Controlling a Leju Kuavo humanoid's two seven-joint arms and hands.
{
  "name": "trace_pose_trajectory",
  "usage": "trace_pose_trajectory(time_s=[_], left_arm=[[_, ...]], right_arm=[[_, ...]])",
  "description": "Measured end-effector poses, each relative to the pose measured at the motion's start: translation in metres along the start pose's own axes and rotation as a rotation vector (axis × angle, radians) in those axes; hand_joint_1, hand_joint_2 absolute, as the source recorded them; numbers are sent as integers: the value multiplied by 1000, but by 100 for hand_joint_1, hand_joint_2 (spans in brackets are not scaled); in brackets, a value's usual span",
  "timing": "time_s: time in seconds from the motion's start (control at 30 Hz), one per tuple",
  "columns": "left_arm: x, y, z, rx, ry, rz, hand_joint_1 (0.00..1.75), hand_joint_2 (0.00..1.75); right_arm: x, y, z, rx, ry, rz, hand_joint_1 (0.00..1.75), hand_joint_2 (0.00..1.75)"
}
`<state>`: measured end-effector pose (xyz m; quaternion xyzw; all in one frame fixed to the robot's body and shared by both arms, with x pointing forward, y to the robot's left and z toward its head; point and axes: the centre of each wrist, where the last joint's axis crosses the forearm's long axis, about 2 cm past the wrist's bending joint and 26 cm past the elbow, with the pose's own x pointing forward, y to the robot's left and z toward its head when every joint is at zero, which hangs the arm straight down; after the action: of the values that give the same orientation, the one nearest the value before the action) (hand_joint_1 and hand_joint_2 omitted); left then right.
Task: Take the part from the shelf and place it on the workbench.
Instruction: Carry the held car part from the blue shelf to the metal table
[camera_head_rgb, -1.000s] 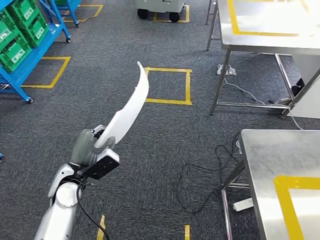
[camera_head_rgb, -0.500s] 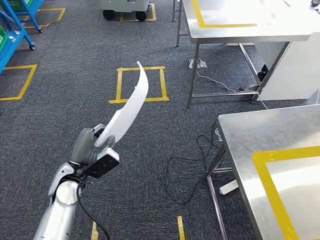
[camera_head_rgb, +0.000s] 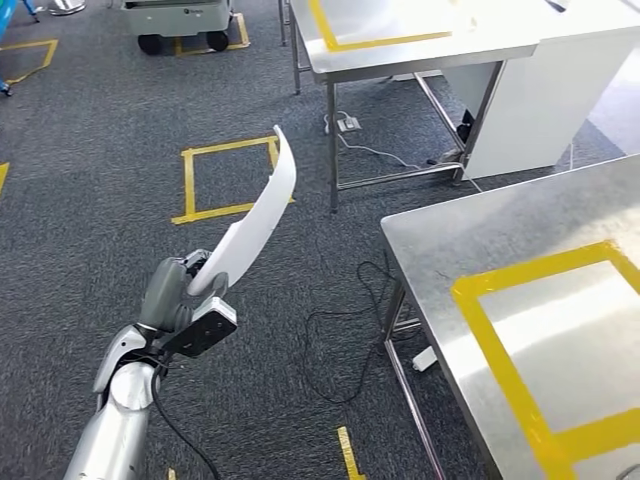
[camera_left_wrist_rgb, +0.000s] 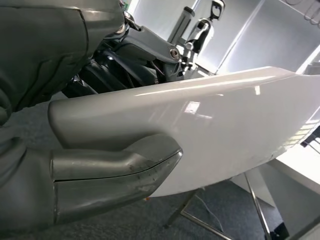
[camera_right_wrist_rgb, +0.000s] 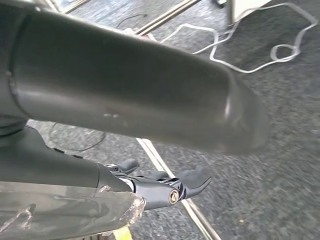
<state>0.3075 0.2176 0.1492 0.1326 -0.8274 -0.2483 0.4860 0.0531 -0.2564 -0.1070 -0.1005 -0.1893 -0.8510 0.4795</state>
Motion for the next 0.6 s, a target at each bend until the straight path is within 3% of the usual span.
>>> trace_pose_trajectory(time_s=[0.6], left_arm=[[-7, 5, -9, 21, -10, -29, 175, 175]], right_arm=[[-1, 2, 0, 5, 3, -2, 0, 0]])
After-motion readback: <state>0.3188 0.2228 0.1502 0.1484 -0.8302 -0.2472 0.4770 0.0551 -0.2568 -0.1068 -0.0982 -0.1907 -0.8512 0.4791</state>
